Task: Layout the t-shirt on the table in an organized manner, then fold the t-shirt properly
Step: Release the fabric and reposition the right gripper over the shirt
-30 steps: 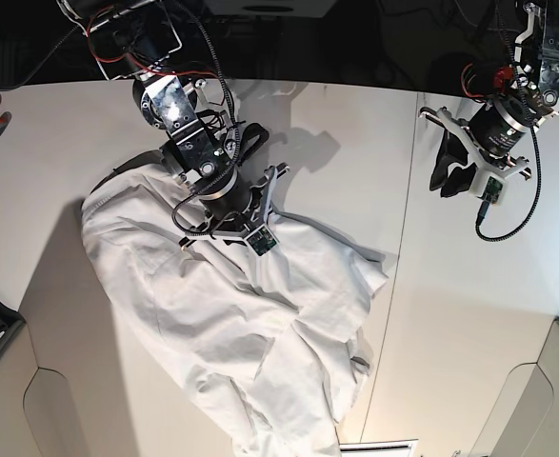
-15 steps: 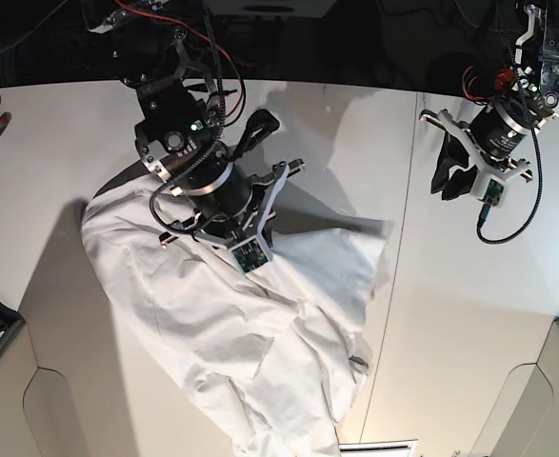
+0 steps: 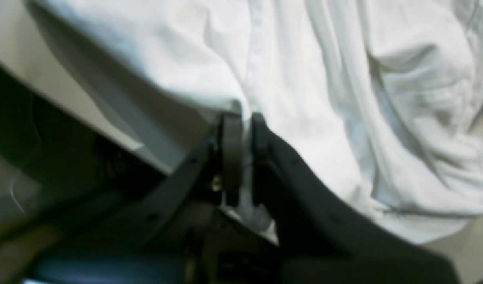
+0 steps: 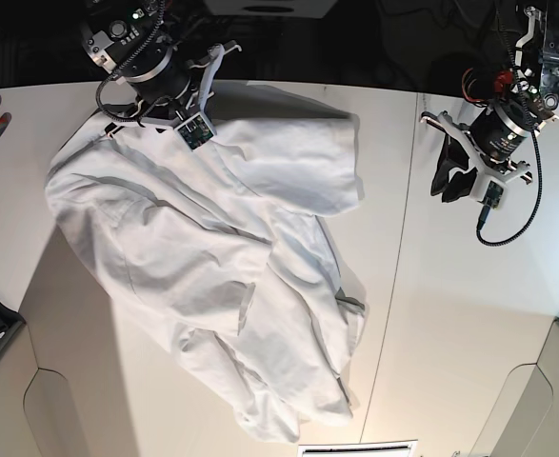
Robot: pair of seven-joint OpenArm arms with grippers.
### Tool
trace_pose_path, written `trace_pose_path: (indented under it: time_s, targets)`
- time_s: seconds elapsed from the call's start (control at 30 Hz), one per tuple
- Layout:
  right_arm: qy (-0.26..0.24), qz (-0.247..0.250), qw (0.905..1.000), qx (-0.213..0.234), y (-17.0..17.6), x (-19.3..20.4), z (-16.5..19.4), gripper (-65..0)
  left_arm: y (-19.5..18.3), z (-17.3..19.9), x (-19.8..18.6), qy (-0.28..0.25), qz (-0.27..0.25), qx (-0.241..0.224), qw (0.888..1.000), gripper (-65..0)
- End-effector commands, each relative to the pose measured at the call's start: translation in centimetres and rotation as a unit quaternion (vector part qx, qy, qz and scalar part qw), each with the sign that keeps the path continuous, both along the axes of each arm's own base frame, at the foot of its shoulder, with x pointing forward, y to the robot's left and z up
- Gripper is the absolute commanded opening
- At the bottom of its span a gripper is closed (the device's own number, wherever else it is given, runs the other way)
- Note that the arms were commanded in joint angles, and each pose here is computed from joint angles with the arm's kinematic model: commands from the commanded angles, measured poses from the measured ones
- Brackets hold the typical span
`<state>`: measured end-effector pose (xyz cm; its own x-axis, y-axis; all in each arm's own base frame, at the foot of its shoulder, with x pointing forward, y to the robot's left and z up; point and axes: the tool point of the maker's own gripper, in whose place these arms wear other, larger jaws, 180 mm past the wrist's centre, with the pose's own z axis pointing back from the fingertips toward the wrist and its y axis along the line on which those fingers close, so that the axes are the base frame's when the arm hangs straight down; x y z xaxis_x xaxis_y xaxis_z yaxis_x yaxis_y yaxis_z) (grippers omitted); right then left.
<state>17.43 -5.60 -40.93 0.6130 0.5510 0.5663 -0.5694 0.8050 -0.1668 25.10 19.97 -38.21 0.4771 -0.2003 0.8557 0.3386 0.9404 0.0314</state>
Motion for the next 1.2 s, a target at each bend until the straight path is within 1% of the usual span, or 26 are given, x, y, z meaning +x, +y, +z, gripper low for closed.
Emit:
trace_pose_path:
  time_s: [0.0, 0.03, 0.07, 0.1, 0.17, 0.23, 0.33, 0.43, 0.53, 0.7, 0.83, 0.93, 1.0, 1.1, 1.13, 1.17]
  targets:
    - [-0.018, 0.009, 0.9998, -0.008, -0.2, 0.4, 0.7, -55.1, 0.2, 1.2, 0.8, -0.022, -0.001, -0.002, 1.000, -48.2]
    - [-0.020, 0.021, 0.9993, -0.022, -0.5, 0.2, 0.6, -42.4, 0.2, 1.3, 0.9, -0.023, -0.002, -0.002, 1.000, -48.2]
    - [-0.025, 0.025, 0.9988, -0.033, -0.7, 0.3, 0.6, -32.7, 0.2, 1.4, 1.0, -0.025, -0.002, -0.002, 1.000, -48.2]
    - [-0.032, 0.024, 0.9982, -0.044, -1.0, 0.5, 0.7, -30.0, 0.2, 1.5, 1.2, -0.028, -0.001, -0.002, 1.000, -48.2]
    - [-0.056, 0.013, 0.9968, -0.055, -1.5, 1.4, 1.7, -30.4, 0.1, 1.7, 1.4, -0.031, -0.001, -0.003, 1.000, -48.2]
    - [-0.091, -0.004, 0.9941, -0.058, -1.8, 2.5, 3.5, -30.4, 0.1, 1.9, 1.5, -0.036, -0.002, -0.005, 0.999, -48.2]
    - [-0.148, -0.023, 0.9880, -0.038, -1.6, 4.3, 7.2, -30.6, -0.1, 2.9, 2.0, -0.067, -0.003, -0.016, 0.998, -48.2]
    - [-0.182, -0.031, 0.9827, -0.020, -1.1, 5.6, 9.4, -30.6, -0.2, 4.1, 2.9, -0.094, -0.004, -0.021, 0.995, -48.2]
    - [-0.189, -0.039, 0.9812, 0.006, -0.4, 6.4, 10.1, -30.6, -0.2, 5.1, 4.2, -0.110, -0.005, -0.019, 0.994, -48.2]
    - [-0.186, -0.055, 0.9801, 0.045, 1.1, 6.6, 10.6, -30.6, 0.0, 6.3, 6.2, -0.121, -0.003, -0.012, 0.993, -48.2]
    - [-0.198, -0.063, 0.9759, 0.066, 2.0, 7.3, 11.4, -30.6, 0.4, 7.0, 8.1, -0.136, 0.004, -0.015, 0.991, -48.2]
    - [-0.184, -0.072, 0.9760, 0.092, 3.1, 7.9, 10.6, -30.6, 1.1, 6.6, 10.2, -0.134, 0.021, -0.035, 0.990, -48.2]
    - [-0.159, -0.074, 0.9799, 0.094, 3.7, 8.2, 8.6, -32.8, 1.5, 5.9, 11.8, -0.126, 0.033, -0.049, 0.990, -48.2]
    - [-0.113, -0.074, 0.9888, 0.065, 3.6, 8.5, 4.2, -41.6, 1.8, 4.6, 14.4, -0.107, 0.045, -0.067, 0.991, -48.2]
    - [-0.102, -0.072, 0.9909, 0.052, 3.4, 8.8, 2.9, -43.5, 1.7, 4.1, 15.1, -0.098, 0.048, -0.070, 0.992, -48.2]
    - [-0.098, -0.069, 0.9923, 0.033, 3.0, 9.1, 1.8, -44.0, 1.6, 3.6, 15.8, -0.089, 0.049, -0.072, 0.992, -48.2]
